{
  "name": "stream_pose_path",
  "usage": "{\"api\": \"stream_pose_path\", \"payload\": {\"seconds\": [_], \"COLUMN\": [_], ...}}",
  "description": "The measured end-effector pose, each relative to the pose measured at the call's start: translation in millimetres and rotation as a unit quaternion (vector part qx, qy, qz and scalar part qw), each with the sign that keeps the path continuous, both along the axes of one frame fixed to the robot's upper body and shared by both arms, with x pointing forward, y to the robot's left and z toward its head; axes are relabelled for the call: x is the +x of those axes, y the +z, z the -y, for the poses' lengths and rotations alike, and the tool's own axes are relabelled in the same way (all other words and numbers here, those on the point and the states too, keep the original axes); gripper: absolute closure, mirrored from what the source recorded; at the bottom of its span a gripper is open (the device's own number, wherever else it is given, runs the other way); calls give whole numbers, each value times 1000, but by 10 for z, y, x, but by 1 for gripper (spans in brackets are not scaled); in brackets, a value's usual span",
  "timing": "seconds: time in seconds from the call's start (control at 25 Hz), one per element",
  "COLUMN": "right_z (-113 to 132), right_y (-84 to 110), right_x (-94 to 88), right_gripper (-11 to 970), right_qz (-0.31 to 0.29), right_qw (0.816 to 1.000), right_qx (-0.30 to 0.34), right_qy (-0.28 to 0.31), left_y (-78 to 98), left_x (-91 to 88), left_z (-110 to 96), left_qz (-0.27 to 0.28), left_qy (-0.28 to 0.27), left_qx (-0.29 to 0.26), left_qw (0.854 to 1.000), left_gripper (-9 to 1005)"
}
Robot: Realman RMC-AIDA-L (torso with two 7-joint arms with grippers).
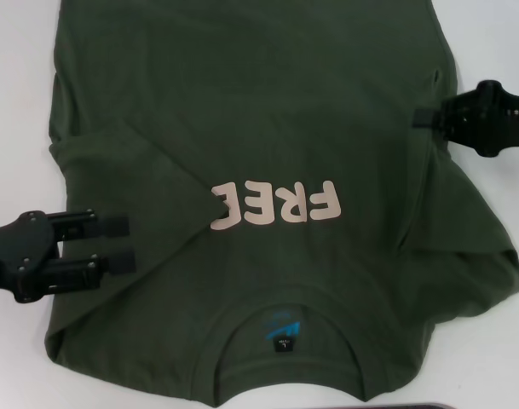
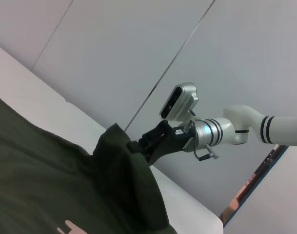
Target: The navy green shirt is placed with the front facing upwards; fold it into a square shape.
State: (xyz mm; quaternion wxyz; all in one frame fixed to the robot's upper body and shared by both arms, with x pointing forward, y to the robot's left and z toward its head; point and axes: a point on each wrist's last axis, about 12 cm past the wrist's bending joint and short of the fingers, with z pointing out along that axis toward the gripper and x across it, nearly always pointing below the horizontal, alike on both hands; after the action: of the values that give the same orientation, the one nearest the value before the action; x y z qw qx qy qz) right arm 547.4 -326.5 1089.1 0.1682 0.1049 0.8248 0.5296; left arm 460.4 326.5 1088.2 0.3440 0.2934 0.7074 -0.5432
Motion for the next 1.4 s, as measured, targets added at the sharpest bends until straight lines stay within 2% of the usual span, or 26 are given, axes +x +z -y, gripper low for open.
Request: {"api": "stream_pose_path", "payload": {"seconds": [0.32, 0.64, 1.08, 1.2, 1.28, 1.32, 1.36, 1.4], "right_z": [-79, -139, -87, -74, -7, -7, 78, 78], "right_y": [-21, -117, -121, -60, 77, 77, 219, 219], "right_x": [22, 0, -8, 5, 24, 24, 52, 52], "right_gripper": [946, 947, 843, 710, 622, 538, 453, 454], "right_qz": [13, -3, -17, -26, -17, -17, 5, 5], "right_qw": [999, 999, 999, 999, 999, 999, 999, 999], "right_qx": [40, 40, 22, 20, 33, 33, 38, 38], "right_qy": [-28, -35, -26, -10, -1, -1, 1, 1], "left_y": [1, 5, 24, 33, 39, 41, 45, 49], "left_x": [5, 5, 29, 38, 42, 43, 47, 53], "left_z": [2, 0, 7, 8, 8, 10, 13, 19], "left_qz": [0, 0, -4, -2, -1, -1, -3, -6], "left_qy": [0, -1, 0, 0, -1, -2, -3, -4], "left_qx": [0, 1, 3, 5, 5, 5, 4, 3], "left_qw": [1000, 1000, 1000, 1000, 1000, 1000, 1000, 1000], "left_gripper": [337, 337, 338, 338, 338, 338, 338, 338]}}
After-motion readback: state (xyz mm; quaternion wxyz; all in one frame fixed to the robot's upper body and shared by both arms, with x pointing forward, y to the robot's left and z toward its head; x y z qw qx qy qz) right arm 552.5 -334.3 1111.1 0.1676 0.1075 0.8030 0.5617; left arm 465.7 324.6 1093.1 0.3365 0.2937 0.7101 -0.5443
